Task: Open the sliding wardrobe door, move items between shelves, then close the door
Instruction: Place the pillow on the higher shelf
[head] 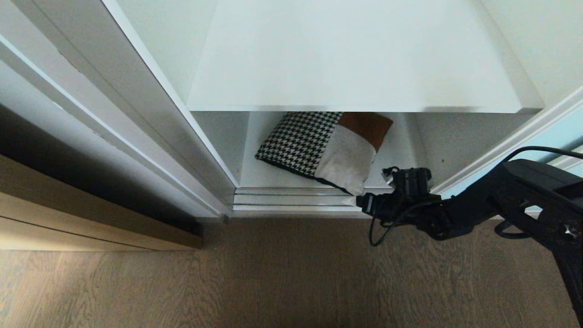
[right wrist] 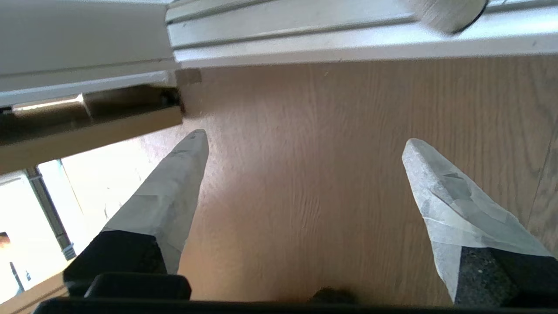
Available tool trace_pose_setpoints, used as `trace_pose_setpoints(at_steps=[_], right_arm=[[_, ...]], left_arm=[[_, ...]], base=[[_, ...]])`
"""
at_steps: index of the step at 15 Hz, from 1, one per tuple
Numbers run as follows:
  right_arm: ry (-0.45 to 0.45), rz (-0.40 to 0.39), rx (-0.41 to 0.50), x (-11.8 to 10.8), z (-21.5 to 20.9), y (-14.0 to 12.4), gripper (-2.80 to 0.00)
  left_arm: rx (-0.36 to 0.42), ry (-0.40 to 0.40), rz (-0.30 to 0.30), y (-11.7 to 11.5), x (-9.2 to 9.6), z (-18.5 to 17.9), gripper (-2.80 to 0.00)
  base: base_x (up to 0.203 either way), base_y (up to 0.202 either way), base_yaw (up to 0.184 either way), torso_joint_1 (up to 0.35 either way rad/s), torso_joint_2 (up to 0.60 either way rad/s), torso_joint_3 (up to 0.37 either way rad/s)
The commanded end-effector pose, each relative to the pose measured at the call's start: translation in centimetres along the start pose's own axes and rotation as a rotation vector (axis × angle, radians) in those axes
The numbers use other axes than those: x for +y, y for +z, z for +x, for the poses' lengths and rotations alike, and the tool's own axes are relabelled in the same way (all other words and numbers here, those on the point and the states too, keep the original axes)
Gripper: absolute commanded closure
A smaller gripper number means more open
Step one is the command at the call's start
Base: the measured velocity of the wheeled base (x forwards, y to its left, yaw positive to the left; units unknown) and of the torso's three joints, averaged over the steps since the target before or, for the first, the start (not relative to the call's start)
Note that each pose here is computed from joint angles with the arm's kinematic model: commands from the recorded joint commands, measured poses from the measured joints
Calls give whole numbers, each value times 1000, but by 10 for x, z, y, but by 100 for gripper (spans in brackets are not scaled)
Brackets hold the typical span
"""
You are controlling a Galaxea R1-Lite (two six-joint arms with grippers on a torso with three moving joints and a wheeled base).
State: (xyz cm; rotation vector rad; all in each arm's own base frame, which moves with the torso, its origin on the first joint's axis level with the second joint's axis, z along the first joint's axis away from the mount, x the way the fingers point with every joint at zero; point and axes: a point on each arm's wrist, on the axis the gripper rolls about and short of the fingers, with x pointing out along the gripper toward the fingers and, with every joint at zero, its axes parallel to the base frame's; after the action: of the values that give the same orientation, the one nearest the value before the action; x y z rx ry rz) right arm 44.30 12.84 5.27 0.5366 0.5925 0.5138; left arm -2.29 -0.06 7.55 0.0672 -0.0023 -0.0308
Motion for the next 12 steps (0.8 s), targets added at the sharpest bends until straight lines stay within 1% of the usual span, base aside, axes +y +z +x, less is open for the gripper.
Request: trace_pose_setpoints(at_steps=[1, 6, 10, 12], right_arm=[[-4, 5, -4, -9, 12, 2, -280], [6, -6, -42, -10, 34, 20, -280], [4, -3, -39, -10, 40, 26, -280], [-7, -1, -55, -16, 39, 32, -280]], left_arm=[[3, 0, 0, 0, 0, 0, 0], [3, 0, 0, 0, 0, 0, 0], [3, 0, 0, 0, 0, 0, 0], [3, 0, 0, 0, 0, 0, 0]], base=[[0, 0, 0, 0, 0, 0], [0, 0, 0, 0, 0, 0], [0, 0, 0, 0, 0, 0], [0, 0, 0, 0, 0, 0]])
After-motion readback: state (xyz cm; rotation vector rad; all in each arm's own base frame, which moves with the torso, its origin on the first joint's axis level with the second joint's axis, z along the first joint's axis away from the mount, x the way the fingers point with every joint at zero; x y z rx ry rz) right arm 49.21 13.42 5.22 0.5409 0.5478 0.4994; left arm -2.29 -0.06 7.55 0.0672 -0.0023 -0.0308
